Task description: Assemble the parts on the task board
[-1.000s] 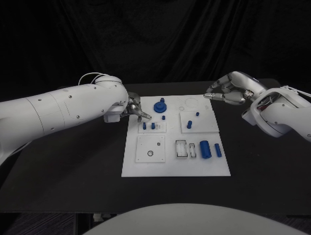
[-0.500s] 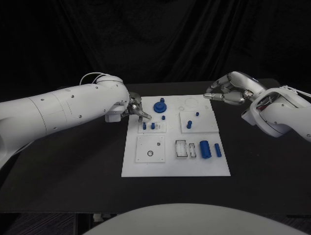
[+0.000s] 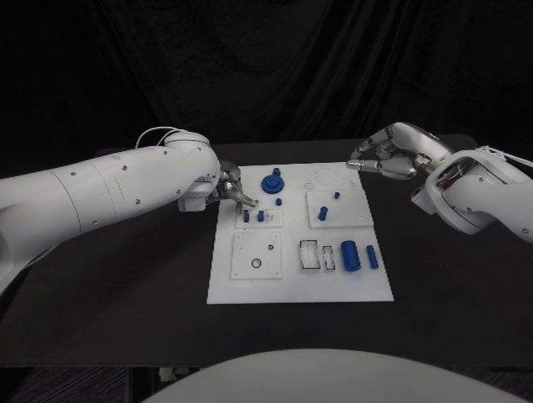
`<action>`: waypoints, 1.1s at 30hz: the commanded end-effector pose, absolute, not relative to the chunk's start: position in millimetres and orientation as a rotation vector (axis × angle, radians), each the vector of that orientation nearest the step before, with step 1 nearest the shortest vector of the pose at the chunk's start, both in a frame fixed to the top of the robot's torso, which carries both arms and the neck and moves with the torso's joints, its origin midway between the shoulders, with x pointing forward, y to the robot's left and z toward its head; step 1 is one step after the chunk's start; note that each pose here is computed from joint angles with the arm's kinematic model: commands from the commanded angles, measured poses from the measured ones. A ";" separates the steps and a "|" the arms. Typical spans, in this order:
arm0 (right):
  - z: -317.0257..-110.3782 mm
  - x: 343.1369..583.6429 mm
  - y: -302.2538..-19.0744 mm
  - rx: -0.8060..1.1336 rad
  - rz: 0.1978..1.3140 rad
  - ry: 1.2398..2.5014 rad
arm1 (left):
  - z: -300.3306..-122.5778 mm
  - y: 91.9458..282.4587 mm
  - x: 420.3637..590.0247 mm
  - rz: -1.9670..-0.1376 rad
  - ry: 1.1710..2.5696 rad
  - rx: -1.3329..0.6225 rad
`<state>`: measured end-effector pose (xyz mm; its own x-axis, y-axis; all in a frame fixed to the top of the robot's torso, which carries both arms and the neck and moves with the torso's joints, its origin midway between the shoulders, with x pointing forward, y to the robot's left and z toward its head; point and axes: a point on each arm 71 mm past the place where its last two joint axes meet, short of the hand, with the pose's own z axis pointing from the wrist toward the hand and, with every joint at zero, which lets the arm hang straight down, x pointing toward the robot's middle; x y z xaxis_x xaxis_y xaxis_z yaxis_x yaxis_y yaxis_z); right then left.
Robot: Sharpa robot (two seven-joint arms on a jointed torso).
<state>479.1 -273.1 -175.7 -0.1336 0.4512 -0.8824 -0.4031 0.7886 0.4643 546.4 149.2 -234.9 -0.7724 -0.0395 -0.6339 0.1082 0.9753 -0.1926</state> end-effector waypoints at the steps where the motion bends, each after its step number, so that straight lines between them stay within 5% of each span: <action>1: -177.1 479.2 -273.5 0.043 0.725 1.548 | -237.5 146.0 544.0 -0.309 2.461 0.065; 33: -178.9 479.7 -271.5 0.046 0.722 1.562 | -243.9 144.6 540.9 -0.330 2.479 0.077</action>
